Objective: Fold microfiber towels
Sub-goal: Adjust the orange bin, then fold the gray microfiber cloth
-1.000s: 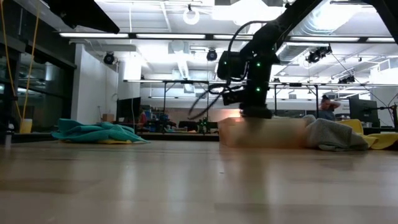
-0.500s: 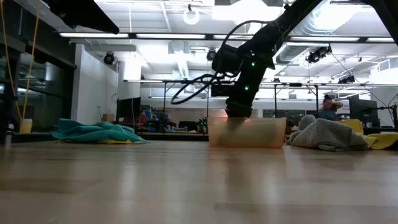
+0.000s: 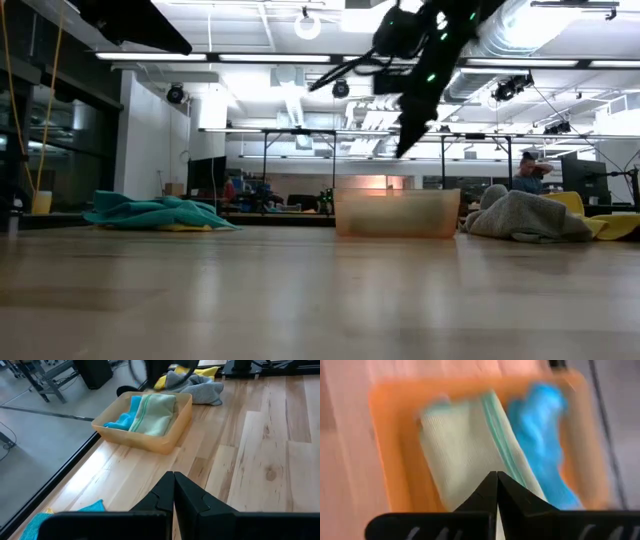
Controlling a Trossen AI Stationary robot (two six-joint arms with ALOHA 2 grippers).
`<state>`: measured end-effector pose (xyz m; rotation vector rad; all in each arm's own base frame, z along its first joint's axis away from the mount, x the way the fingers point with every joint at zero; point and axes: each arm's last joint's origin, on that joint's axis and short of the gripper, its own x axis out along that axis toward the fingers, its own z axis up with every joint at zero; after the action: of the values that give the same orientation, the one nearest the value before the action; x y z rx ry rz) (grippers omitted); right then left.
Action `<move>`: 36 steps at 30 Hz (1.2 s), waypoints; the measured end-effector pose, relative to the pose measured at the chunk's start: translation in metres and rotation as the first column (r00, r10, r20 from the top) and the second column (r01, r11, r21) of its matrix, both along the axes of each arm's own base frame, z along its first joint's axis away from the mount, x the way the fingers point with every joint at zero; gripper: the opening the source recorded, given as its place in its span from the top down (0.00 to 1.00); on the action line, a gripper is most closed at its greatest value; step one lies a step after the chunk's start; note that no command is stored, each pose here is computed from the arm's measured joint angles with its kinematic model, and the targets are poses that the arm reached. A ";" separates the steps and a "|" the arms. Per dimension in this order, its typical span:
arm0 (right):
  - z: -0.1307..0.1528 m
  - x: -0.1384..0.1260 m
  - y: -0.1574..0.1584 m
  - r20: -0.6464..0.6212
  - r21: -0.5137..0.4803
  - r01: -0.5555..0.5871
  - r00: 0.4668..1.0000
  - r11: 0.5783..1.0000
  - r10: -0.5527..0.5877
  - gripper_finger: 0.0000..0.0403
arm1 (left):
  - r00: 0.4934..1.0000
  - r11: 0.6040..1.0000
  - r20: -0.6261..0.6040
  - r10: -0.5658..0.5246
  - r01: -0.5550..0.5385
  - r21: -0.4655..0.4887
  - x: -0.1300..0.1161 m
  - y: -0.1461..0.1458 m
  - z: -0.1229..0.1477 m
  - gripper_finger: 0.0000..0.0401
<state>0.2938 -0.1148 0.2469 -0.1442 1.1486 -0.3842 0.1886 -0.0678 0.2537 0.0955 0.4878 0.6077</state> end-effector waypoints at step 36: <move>-0.045 -0.032 -0.012 0.174 -0.035 0.213 0.963 0.976 -0.204 1.00 | 1.000 1.000 -0.004 0.000 0.000 0.010 0.000 0.000 0.000 1.00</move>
<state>0.2614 -0.1269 0.2020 -0.0360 0.9881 -0.6035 0.1887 -0.0675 0.2539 0.1060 0.4887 0.6097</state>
